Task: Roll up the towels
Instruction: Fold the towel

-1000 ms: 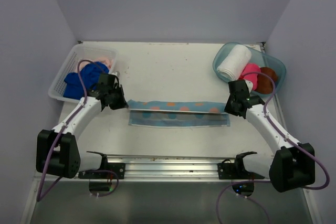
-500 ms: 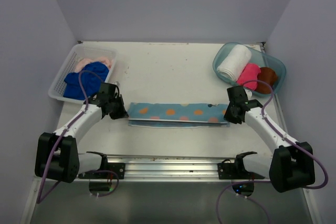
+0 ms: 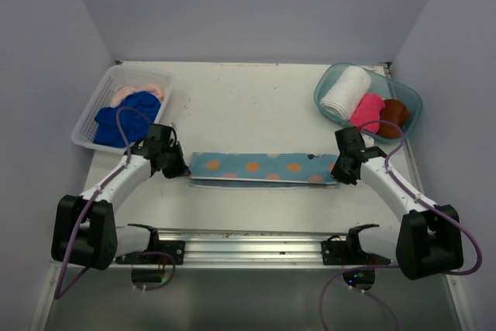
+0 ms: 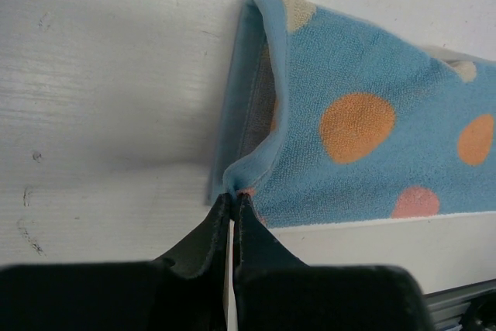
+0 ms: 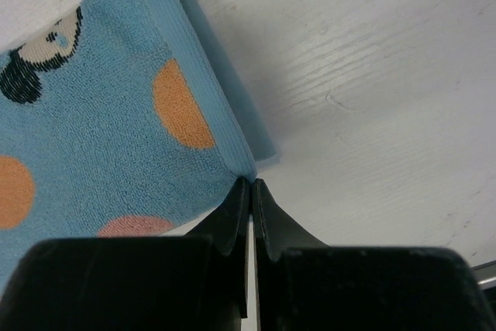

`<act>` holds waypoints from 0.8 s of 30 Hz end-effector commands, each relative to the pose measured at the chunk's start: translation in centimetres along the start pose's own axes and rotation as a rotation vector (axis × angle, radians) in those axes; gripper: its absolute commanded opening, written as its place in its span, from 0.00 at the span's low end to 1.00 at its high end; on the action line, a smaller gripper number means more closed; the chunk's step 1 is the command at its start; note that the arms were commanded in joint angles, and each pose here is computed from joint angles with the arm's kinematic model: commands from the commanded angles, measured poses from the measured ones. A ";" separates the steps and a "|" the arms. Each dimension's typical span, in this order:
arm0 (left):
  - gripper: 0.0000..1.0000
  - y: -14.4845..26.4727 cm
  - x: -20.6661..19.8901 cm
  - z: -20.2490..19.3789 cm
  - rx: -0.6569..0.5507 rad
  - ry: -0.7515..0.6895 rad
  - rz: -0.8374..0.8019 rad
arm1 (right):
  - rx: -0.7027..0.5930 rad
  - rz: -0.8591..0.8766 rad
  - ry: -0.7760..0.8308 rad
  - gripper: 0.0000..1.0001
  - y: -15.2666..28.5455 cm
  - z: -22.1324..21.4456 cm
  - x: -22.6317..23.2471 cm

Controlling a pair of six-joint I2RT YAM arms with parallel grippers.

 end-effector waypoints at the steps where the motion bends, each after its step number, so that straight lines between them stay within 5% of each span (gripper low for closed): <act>1: 0.00 0.5 -0.2 1.1 -0.080 0.012 0.001 | -0.028 -0.128 -0.029 0.00 0.0 0.2 -2.0; 17: 0.00 0.1 1.1 -0.9 -0.049 0.082 0.000 | -0.034 -0.141 -0.038 0.00 -0.2 0.3 -2.2; 20: 0.23 0.6 1.0 -0.9 -0.053 0.094 0.003 | -0.044 -0.116 -0.034 0.04 0.3 0.6 -2.0; 21: 0.39 1.1 0.6 -0.2 -0.081 0.092 0.000 | -0.050 -0.106 -0.032 0.11 0.5 0.7 -1.9; 22: 0.47 1.6 0.4 0.1 -0.098 0.091 0.005 | -0.078 -0.089 -0.032 0.29 1.2 1.1 -1.9; 24: 0.62 3.6 -0.9 1.6 -0.191 0.085 -0.041 | -0.123 -0.066 -0.036 0.44 2.1 1.9 -1.8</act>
Point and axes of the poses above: each gripper's point midway between its finger pads, its own y axis back along the fingers, its own x axis along the line the jaws close on, z = x × y, the point moved 6 cm from there along y, back along the fingers, and after that the axes turned 14 degrees about y, right-handed, at the moved point
